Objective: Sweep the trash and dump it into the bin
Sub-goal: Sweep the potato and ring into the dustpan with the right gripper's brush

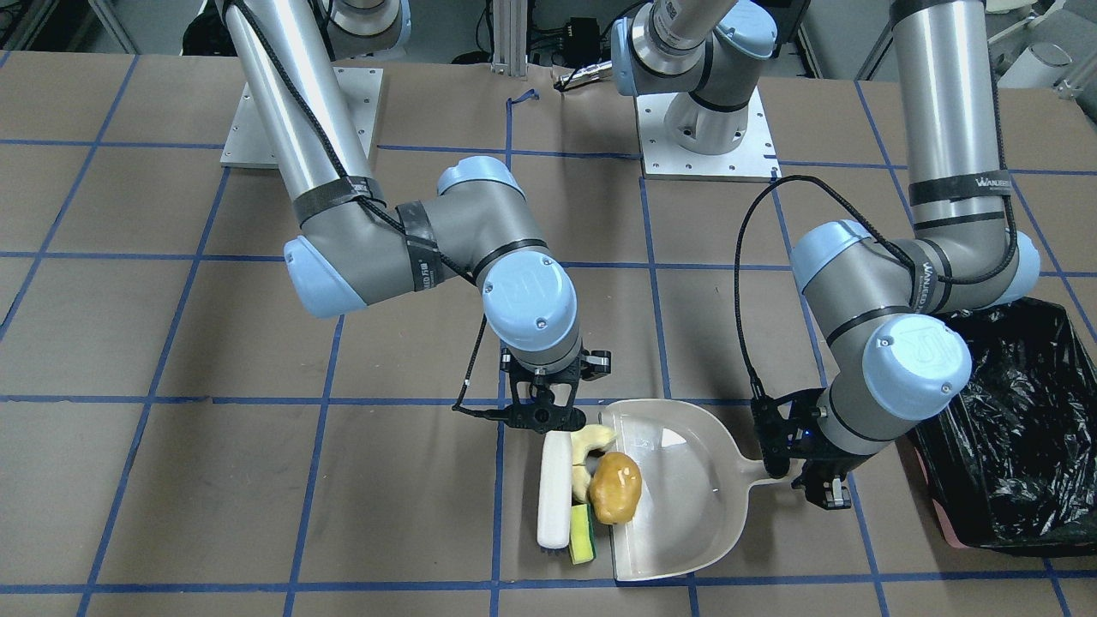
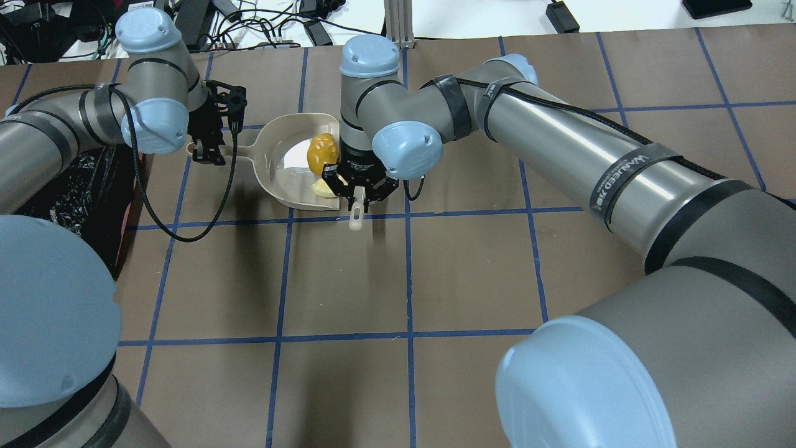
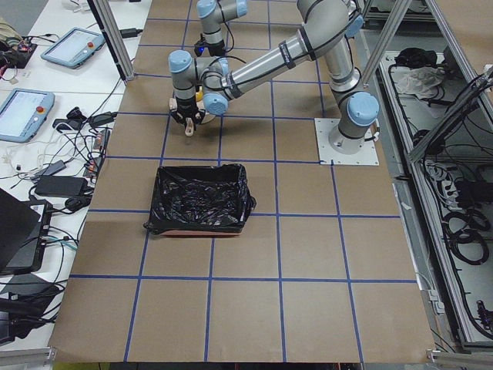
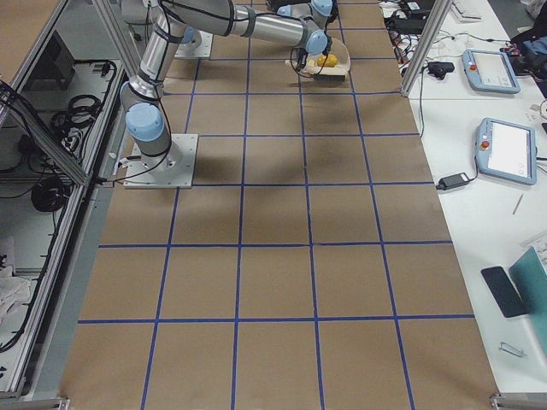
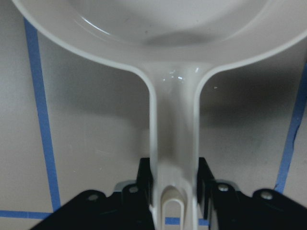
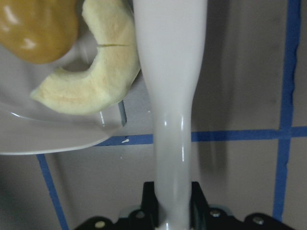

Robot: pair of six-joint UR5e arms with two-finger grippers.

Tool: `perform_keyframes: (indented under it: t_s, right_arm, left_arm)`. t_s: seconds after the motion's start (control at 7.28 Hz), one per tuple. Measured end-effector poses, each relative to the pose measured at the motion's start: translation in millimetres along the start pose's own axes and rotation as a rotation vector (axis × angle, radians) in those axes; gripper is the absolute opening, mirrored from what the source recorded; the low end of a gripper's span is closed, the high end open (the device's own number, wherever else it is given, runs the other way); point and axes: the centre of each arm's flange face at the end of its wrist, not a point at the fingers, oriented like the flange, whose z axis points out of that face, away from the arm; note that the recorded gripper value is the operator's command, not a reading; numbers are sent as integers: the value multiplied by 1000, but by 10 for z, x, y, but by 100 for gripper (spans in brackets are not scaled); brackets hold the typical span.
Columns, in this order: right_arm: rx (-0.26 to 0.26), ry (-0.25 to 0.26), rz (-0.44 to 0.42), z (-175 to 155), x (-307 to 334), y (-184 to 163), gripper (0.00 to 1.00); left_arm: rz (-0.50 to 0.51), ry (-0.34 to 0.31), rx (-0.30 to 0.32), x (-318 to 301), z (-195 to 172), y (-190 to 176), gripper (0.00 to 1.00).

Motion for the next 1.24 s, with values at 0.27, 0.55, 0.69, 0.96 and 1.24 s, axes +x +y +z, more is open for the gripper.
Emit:
perform_keyframes:
  t_s: [0.27, 0.55, 0.69, 0.96, 1.24]
  right_arm:
    - [-3, -12, 11, 88, -178, 63, 0]
    - [6, -54, 22, 80, -340, 138, 0]
    - [9, -74, 25, 57, -433, 174, 0]
    - [14, -114, 36, 52, -691, 269, 0]
    - [22, -131, 48, 32, -870, 340, 0]
  left_arm:
    - [0, -2, 0, -2, -9, 1, 21]
    - [0, -2, 0, 0, -10, 1, 21]
    - [0, -2, 0, 1, -9, 1, 21]
    - [0, -2, 0, 1, -9, 1, 21]
    - [0, -2, 0, 2, -12, 1, 21]
